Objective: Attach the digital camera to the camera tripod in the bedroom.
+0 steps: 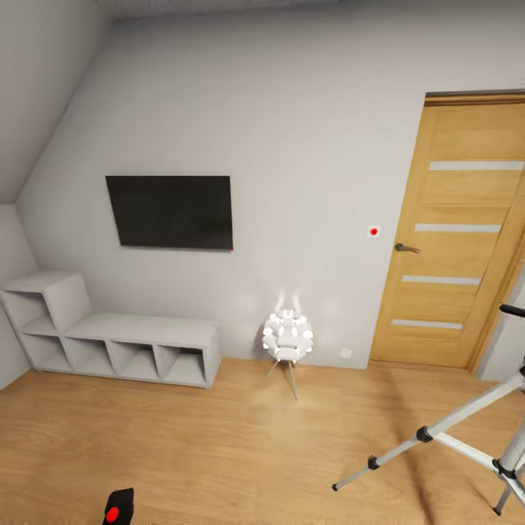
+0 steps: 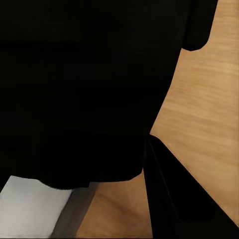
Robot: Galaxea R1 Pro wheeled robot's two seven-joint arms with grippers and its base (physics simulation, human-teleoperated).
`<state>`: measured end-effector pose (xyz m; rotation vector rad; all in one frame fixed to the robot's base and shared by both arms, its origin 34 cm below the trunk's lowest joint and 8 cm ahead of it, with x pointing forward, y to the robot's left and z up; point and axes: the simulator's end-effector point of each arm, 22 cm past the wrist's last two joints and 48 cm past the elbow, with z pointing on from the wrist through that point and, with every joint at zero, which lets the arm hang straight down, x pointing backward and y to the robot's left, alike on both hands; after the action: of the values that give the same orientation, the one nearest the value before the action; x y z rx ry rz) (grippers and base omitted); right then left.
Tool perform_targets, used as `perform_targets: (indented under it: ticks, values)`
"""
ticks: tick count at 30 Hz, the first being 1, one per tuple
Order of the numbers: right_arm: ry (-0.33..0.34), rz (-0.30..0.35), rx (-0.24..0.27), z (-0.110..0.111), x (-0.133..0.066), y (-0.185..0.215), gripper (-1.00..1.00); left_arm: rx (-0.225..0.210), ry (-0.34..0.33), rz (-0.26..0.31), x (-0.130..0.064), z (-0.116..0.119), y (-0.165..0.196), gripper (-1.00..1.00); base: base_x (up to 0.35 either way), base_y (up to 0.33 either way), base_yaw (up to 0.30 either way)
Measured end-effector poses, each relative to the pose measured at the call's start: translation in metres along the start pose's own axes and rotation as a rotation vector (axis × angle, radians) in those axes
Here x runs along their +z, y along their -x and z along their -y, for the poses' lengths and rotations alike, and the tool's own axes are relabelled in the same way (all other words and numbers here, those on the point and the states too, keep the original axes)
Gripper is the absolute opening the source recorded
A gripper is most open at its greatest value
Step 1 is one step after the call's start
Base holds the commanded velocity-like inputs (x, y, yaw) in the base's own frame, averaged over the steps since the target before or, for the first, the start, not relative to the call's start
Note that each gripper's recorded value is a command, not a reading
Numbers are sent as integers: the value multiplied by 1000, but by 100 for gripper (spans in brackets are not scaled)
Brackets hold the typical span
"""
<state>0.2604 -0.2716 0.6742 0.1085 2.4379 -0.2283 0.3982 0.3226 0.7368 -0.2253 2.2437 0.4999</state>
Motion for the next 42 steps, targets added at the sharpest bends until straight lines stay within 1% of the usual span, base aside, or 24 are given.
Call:
perform_targets:
  ticks: [5,10,16,19,22,24,25,27,33,38,40,42]
  values:
    - [4,7,2,-2,0,2,100,-1,-9,-7,-3,3,-3,-100,-128,0,-1]
    - [6,30,8,-4,2,12,100,-1,-13,-13,-4,3,-4,-100,-21,0,0]
    - [6,37,10,-5,3,15,100,3,-25,-22,-7,6,-8,-100,-3,0,0]
    - [6,37,10,-5,3,16,100,20,-44,-30,-11,9,-13,-100,0,0,0]
    - [6,38,10,-5,3,16,100,63,-82,-40,-19,14,-23,-100,0,0,0]
    - [6,38,10,-5,3,16,100,81,-98,-46,-22,15,-27,-100,0,0,0]
    - [5,38,10,-5,3,16,100,96,-113,-55,-26,16,-33,-100,0,0,0]
    - [6,38,10,-5,3,16,100,110,-137,-73,-34,19,-41,-100,0,0,0]
    - [6,38,10,-5,3,16,100,127,-172,-114,-50,24,-61,-100,0,0,0]
    - [5,38,10,-5,3,16,100,158,-184,-167,-72,14,-96,-100,0,0,0]
    - [5,38,10,-5,3,16,100,172,-183,-196,-84,7,-116,-100,0,0,0]
    - [5,38,10,-5,3,16,100,194,-175,-235,-100,-6,-143,-100,0,0,0]
